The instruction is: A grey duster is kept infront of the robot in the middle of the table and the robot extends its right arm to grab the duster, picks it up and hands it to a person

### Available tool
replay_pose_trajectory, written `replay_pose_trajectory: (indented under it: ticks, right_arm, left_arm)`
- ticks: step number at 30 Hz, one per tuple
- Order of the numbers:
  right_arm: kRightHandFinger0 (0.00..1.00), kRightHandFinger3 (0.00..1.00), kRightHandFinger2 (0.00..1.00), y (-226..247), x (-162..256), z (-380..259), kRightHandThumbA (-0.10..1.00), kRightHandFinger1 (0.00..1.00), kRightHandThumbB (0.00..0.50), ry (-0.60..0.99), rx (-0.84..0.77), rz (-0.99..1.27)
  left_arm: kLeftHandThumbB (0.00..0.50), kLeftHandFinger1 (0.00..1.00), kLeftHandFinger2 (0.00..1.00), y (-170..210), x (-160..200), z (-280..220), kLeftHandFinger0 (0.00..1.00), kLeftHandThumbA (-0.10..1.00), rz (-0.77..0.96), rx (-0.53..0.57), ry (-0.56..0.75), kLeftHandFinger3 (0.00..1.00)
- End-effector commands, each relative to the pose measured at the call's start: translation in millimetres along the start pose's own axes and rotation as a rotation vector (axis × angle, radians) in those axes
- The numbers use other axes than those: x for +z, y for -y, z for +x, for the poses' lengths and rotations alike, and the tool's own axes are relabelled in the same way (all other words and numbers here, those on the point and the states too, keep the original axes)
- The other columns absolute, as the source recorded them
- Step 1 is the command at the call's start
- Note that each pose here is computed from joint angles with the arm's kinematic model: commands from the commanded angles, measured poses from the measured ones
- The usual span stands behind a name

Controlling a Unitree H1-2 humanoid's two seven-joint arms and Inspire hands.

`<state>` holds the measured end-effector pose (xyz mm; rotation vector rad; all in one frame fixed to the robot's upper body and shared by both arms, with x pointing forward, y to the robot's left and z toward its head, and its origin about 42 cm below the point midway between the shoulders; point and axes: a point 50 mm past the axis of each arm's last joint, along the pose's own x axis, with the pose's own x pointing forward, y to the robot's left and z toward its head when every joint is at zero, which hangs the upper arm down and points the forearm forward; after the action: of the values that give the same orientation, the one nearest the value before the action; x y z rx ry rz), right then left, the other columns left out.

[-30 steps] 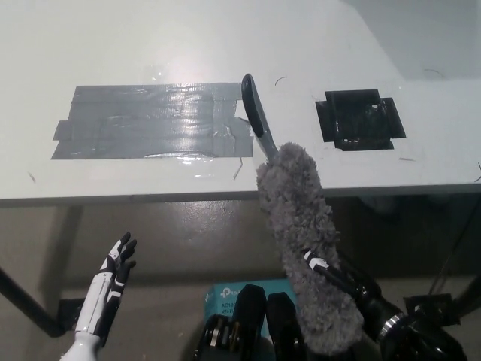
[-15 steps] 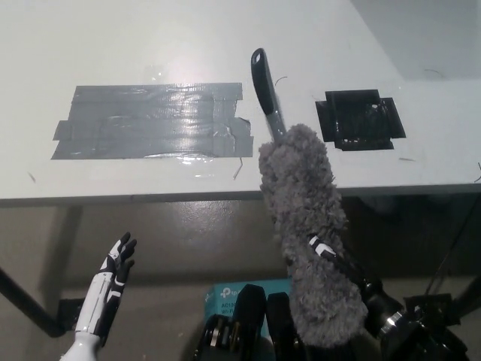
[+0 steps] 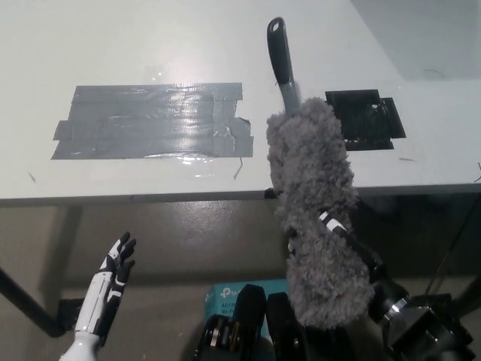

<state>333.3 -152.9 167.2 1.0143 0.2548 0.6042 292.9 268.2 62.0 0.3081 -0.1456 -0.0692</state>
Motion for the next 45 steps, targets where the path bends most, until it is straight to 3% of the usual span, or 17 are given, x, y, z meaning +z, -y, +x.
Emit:
replay_pose_trajectory:
  ticks: [1, 13, 22, 24, 29, 41, 43, 44, 45]
  right_arm:
    - [0.0, 1.0, 0.85, -37, 20, 11, -0.1, 0.38, 0.127, 0.019, 0.15, 0.077]
    - [0.0, 1.0, 0.85, -37, 19, 12, -0.1, 0.4, 0.123, -0.001, 0.148, 0.084]
    - [0.0, 1.0, 0.86, -32, 15, 13, -0.1, 0.4, 0.147, -0.03, 0.096, 0.126]
    - [0.0, 1.0, 0.87, -28, 11, 14, -0.1, 0.4, 0.124, -0.035, 0.089, 0.141]
    - [0.0, 1.0, 0.89, -21, 9, 16, -0.1, 0.37, 0.117, -0.036, 0.072, 0.162]
    - [0.0, 1.0, 0.89, -23, 10, 16, -0.1, 0.35, 0.111, -0.035, 0.053, 0.178]
    - [0.0, 1.0, 0.91, -23, 11, 17, -0.1, 0.36, 0.104, -0.042, 0.069, 0.163]
    - [0.08, 1.0, 1.0, -23, 11, 16, -0.1, 0.46, 0.14, -0.044, 0.07, 0.15]
    - [0.02, 1.0, 0.89, -23, 12, 16, -0.1, 0.4, 0.135, -0.044, 0.071, 0.138]
  left_arm:
    - [0.315, 1.0, 1.0, -9, 12, 10, 0.97, 0.99, 0.006, 0.007, 0.078, 1.0]
    - [0.318, 1.0, 1.0, -10, 14, 12, 0.96, 0.99, 0.016, 0.005, 0.082, 1.0]
    - [0.322, 1.0, 1.0, -10, 14, 12, 0.98, 1.0, 0.017, 0.003, 0.081, 1.0]
    - [0.322, 1.0, 1.0, -10, 15, 12, 0.97, 1.0, 0.013, 0.005, 0.082, 1.0]
    - [0.303, 1.0, 1.0, -11, 16, 14, 0.99, 0.99, 0.019, 0.004, 0.093, 1.0]
    - [0.311, 1.0, 1.0, -11, 17, 14, 0.98, 1.0, 0.017, 0.001, 0.094, 1.0]
    - [0.311, 1.0, 1.0, -11, 17, 14, 1.0, 0.99, 0.018, 0.005, 0.096, 1.0]
    - [0.309, 1.0, 1.0, -11, 17, 14, 1.0, 0.99, 0.017, 0.004, 0.097, 1.0]
    - [0.308, 1.0, 1.0, -11, 17, 14, 1.0, 0.99, 0.016, 0.003, 0.097, 1.0]
